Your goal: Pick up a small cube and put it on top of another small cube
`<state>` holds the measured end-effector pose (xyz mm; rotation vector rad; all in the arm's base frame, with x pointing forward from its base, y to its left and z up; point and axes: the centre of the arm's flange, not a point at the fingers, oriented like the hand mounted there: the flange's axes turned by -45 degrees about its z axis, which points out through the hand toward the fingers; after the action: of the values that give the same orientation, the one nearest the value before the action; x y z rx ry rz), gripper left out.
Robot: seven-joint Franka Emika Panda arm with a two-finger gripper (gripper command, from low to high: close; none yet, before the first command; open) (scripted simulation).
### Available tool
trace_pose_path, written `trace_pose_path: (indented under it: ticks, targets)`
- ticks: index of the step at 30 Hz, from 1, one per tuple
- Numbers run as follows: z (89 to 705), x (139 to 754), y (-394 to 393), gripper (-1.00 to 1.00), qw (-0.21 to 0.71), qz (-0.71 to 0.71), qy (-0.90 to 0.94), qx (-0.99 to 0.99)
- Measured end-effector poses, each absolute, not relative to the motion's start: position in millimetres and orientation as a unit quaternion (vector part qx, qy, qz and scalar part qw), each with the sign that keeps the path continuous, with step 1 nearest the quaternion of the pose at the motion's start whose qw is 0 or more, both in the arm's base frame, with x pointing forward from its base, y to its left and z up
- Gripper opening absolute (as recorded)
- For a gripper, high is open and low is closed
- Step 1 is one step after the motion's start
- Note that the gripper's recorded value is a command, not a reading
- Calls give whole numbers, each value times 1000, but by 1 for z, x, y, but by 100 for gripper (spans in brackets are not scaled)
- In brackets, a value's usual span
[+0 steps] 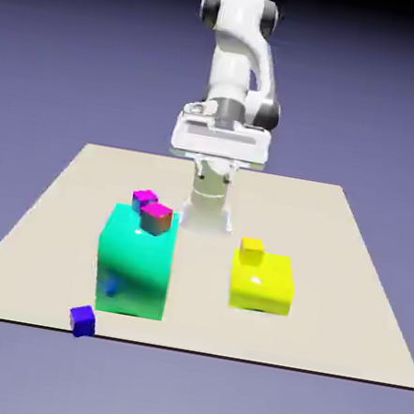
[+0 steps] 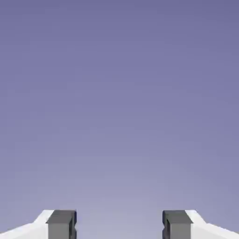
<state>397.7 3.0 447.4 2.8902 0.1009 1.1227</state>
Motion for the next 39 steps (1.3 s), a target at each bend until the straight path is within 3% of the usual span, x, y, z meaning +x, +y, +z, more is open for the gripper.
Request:
trace_pose_path:
  ticks: [8, 14, 26, 39]
  targets:
    - [425, 477, 15, 0, 149, 196, 306, 920]
    - [402, 510, -20, 0, 160, 110, 402, 895]
    - [345, 553, -108, 0, 117, -46, 567, 814]
    - [268, 569, -208, 0, -4, -180, 715, 675]
